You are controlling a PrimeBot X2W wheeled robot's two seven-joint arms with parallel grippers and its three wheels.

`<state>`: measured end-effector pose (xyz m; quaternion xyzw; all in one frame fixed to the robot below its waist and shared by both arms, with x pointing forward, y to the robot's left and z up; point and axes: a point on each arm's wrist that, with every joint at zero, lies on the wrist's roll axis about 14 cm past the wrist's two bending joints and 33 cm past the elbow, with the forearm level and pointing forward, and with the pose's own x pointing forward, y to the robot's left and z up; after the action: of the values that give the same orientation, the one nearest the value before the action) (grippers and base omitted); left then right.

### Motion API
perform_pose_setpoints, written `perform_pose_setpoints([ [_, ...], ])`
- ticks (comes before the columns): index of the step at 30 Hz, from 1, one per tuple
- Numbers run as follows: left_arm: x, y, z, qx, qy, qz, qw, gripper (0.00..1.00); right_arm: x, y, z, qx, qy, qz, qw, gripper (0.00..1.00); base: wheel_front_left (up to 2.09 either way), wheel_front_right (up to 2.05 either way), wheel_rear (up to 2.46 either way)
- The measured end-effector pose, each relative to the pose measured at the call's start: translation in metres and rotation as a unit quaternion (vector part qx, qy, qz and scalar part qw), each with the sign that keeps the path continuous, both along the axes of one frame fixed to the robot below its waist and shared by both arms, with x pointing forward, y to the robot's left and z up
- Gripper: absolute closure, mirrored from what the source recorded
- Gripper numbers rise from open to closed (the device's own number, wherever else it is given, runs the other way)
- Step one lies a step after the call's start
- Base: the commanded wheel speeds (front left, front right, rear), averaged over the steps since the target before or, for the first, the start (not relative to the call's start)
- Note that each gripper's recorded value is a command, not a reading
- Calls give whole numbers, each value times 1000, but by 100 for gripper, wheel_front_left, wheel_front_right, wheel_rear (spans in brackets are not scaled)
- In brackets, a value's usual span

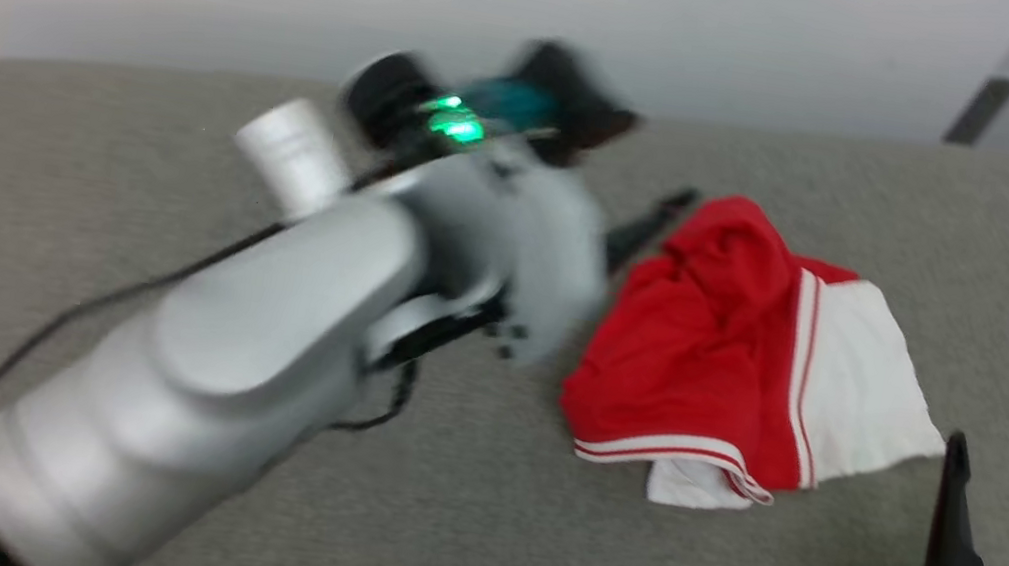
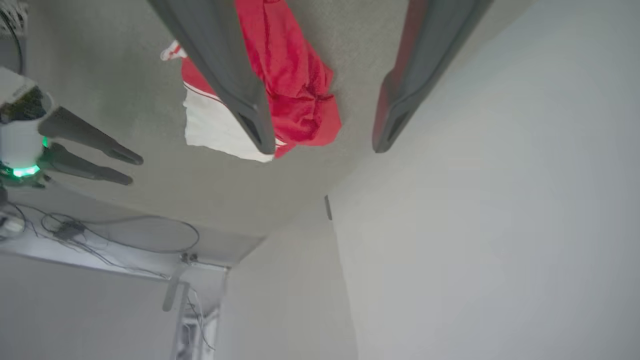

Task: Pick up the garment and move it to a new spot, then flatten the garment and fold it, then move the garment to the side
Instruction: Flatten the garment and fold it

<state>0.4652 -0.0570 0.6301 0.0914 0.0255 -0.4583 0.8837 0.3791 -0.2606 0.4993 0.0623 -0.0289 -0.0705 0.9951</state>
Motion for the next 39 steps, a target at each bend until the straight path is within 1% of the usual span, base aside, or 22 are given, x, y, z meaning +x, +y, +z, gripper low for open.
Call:
perform_pose_setpoints([
  [1,-1,-15,-6,29,8,-21,999,0,1,-1,0,2,-2,-5,1000,0,0,0,0],
  [4,-8,-57,-27,91,49,-78,992,0,0,-8,-3,14,-1,-22,1000,0,0,0,0],
  [8,-18,-97,-61,144,114,-132,974,0,-5,-18,-9,28,6,-47,999,0,0,0,0],
  [11,-23,-119,-83,160,159,-158,961,0,-9,-26,-8,31,5,-62,998,0,0,0,0],
  [15,-23,-138,-113,186,193,-174,948,0,-22,-43,-12,35,14,-92,995,0,0,0,0],
  [18,-30,-154,-133,195,210,-193,938,0,-33,-53,-16,45,21,-112,992,0,0,0,0],
  [22,-42,-169,-167,202,242,-213,925,0,-46,-66,-18,44,28,-138,989,0,0,0,0],
  [25,-50,-183,-179,202,246,-231,920,0,-54,-75,-20,40,36,-156,986,0,0,0,0],
  [31,-44,-176,-229,250,251,-222,909,0,-59,-84,-26,32,51,-174,983,0,0,0,0],
  [33,-44,-177,-234,265,239,-226,907,0,-60,-85,-25,28,52,-177,982,0,0,0,0],
  [36,-45,-177,-239,272,235,-230,905,0,-60,-86,-24,25,53,-179,982,0,0,0,0],
  [37,-46,-176,-240,274,235,-231,904,46,-60,-86,-24,25,53,-178,982,0,0,0,0],
  [38,-47,-176,-241,276,233,-232,903,64,-60,-86,-24,25,52,-177,982,0,0,0,0],
  [39,-46,-175,-241,276,232,-232,903,96,-60,-85,-23,25,52,-176,983,0,0,0,0],
])
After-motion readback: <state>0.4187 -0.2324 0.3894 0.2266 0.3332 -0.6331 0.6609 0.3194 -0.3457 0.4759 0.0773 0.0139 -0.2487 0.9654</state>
